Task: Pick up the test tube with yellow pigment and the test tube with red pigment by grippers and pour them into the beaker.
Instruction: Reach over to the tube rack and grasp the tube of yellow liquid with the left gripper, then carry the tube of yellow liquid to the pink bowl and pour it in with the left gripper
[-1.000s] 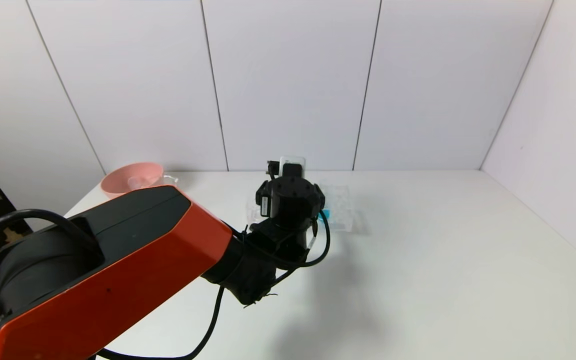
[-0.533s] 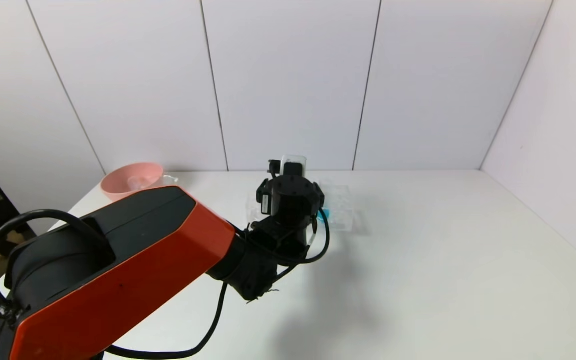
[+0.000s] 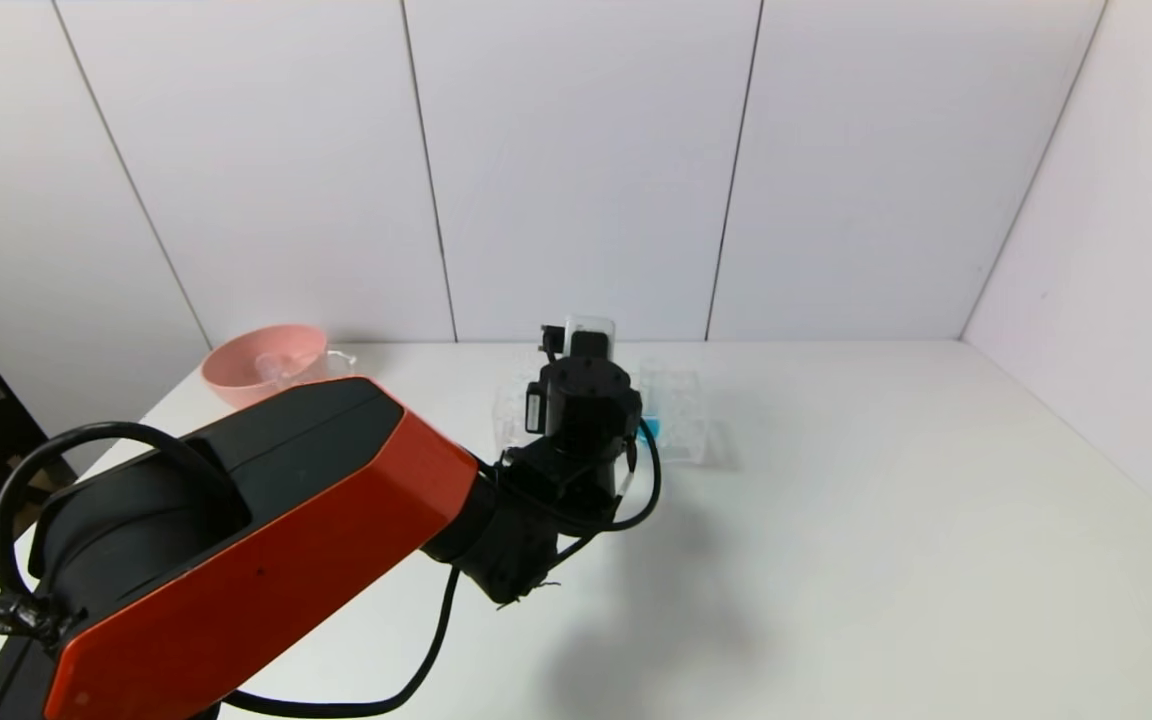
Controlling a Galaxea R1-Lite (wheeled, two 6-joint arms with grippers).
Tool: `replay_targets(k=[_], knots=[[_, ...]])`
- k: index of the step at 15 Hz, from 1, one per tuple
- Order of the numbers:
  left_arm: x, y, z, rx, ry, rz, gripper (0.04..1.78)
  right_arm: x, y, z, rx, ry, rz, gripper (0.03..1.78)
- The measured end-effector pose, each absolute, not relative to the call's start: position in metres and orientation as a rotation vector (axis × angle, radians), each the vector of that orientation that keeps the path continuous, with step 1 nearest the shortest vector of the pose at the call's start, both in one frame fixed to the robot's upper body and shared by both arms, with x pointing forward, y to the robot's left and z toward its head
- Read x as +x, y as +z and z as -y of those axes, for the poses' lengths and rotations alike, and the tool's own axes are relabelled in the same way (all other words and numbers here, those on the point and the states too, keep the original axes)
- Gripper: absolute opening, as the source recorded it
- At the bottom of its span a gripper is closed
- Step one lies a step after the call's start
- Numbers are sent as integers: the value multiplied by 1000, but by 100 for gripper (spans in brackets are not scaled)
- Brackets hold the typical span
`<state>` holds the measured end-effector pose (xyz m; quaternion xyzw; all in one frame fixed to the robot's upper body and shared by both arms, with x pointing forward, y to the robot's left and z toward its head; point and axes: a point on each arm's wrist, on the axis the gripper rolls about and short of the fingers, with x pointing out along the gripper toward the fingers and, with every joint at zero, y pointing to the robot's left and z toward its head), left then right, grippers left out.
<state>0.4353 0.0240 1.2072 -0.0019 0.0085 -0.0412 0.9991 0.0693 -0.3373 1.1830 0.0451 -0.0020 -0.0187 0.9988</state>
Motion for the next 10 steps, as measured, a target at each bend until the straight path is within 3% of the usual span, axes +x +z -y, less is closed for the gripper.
replay_targets(k=[2,3,10], knots=[[436,1207,-24,-5,-82,-16,55,69,1183,337,90,-37,4,171],[436,1207,-24,-6,-82,-15,47,69,1183,337,90,-37,4,171],[436,1211,-23,-9,-82,-8,44,69,1183,337,90,-37,4,171]])
